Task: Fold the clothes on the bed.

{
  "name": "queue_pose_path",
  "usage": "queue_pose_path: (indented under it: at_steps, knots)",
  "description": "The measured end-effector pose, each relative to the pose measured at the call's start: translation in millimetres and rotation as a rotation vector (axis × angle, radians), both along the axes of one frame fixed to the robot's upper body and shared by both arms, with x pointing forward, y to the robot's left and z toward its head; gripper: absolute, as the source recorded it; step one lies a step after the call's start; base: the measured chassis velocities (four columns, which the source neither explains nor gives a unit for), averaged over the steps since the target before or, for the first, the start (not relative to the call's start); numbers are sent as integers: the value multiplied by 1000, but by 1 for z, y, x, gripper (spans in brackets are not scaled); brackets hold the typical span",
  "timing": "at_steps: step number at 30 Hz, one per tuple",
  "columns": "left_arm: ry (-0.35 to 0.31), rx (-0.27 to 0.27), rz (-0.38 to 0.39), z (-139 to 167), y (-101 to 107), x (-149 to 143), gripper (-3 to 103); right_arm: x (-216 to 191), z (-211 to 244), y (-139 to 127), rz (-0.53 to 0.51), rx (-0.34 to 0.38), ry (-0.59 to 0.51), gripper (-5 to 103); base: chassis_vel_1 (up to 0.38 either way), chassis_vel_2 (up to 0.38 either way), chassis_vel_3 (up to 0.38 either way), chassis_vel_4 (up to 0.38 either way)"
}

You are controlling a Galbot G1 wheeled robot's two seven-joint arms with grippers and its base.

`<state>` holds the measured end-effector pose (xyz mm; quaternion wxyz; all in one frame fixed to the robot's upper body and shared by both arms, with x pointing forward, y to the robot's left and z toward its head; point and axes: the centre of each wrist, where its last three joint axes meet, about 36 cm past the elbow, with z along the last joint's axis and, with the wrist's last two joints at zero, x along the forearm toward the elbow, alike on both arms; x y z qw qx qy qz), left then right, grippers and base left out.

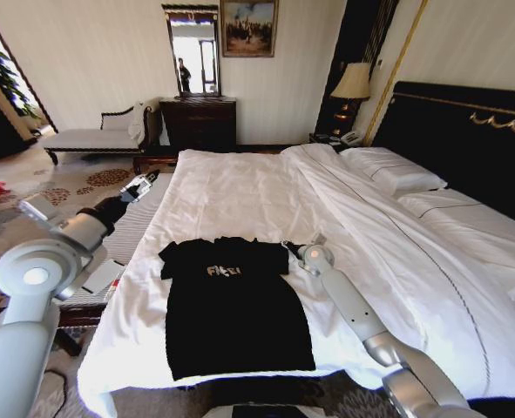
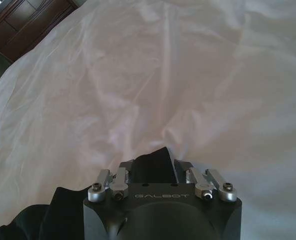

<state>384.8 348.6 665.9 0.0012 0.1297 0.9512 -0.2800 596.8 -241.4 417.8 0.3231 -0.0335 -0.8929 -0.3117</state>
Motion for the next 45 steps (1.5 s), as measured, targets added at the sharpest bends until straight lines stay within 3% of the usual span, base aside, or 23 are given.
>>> queue_pose_path:
  at_steps: [6, 9, 13, 32, 34, 37, 40, 42, 45]
  knots:
    - [4, 4, 6, -1, 0, -1, 100, -1, 1, 1, 4, -2, -7, 30, 0, 0, 0, 0]
    - [8, 10, 17, -3, 2, -2, 100, -2, 1, 1, 10, -6, -18, 14, 0, 0, 0, 0]
    - [10, 14, 24, -4, 3, -3, 100, -3, -1, 2, 16, -12, -27, 2, 0, 0, 0, 0]
    - [20, 12, 40, -10, 1, -1, 100, -14, 4, -1, 8, -45, -57, -2, 0, 0, 0, 0]
    - [22, 13, 40, -11, 1, -1, 100, -10, 2, -2, -2, -40, -47, 9, 0, 0, 0, 0]
    - [22, 14, 41, -11, 1, -1, 100, -7, 0, -2, -5, -38, -41, 14, 0, 0, 0, 0]
    - [21, 19, 43, -10, 2, -1, 100, -3, -3, -1, -9, -32, -29, 30, 0, 0, 0, 0]
    - [21, 19, 43, -10, 2, -1, 100, -3, -4, -1, -10, -32, -27, 30, 0, 0, 0, 0]
    - [22, 19, 44, -10, 2, -1, 100, -2, -7, 0, -9, -29, -21, 46, 0, 0, 0, 0]
